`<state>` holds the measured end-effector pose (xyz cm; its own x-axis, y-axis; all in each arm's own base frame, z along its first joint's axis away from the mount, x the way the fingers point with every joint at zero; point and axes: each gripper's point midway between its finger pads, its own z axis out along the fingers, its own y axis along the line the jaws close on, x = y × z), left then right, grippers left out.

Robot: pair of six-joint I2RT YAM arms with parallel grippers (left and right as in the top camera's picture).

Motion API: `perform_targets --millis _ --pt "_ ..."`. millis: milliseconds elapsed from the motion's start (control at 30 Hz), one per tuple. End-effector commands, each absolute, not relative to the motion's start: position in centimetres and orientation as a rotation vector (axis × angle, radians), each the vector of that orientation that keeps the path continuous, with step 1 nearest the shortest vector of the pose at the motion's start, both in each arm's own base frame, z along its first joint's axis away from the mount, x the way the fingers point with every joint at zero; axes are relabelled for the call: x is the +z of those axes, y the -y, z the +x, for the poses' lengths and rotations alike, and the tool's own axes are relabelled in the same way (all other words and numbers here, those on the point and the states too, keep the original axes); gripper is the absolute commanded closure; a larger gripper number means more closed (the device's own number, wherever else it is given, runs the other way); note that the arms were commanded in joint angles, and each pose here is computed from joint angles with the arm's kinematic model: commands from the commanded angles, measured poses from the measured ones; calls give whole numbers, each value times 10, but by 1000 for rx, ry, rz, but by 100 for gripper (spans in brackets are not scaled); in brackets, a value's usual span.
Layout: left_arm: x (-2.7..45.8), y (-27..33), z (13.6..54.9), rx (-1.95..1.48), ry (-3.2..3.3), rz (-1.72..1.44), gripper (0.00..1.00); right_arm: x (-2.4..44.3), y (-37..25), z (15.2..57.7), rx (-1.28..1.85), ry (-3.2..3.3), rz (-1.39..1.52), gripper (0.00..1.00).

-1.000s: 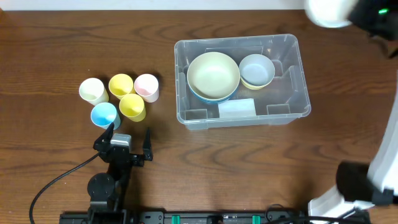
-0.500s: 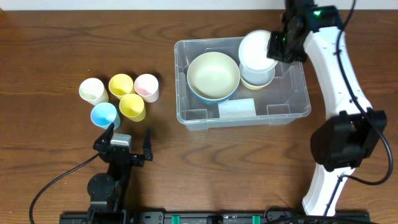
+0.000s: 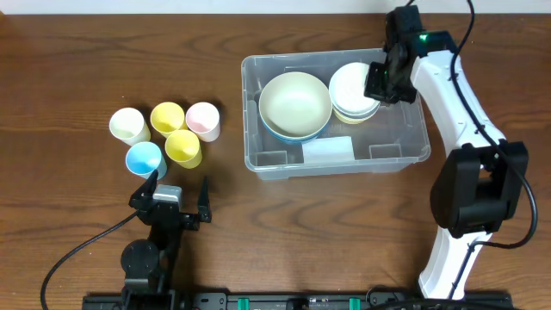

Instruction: Pack container

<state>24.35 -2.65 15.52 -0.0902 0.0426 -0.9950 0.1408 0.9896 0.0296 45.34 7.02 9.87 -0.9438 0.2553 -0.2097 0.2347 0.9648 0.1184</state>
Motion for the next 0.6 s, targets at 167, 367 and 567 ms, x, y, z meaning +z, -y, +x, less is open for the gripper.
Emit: perform_targets --millis 167,367,567 --pt "140 28 243 -89 -1706 157 2 104 -71 458 161 -2843 389 98" --pt "140 28 243 -89 -1706 157 2 105 -72 460 166 -2833 392 89" --pt "140 28 243 -89 -1706 157 2 104 -71 460 164 -2833 393 68"
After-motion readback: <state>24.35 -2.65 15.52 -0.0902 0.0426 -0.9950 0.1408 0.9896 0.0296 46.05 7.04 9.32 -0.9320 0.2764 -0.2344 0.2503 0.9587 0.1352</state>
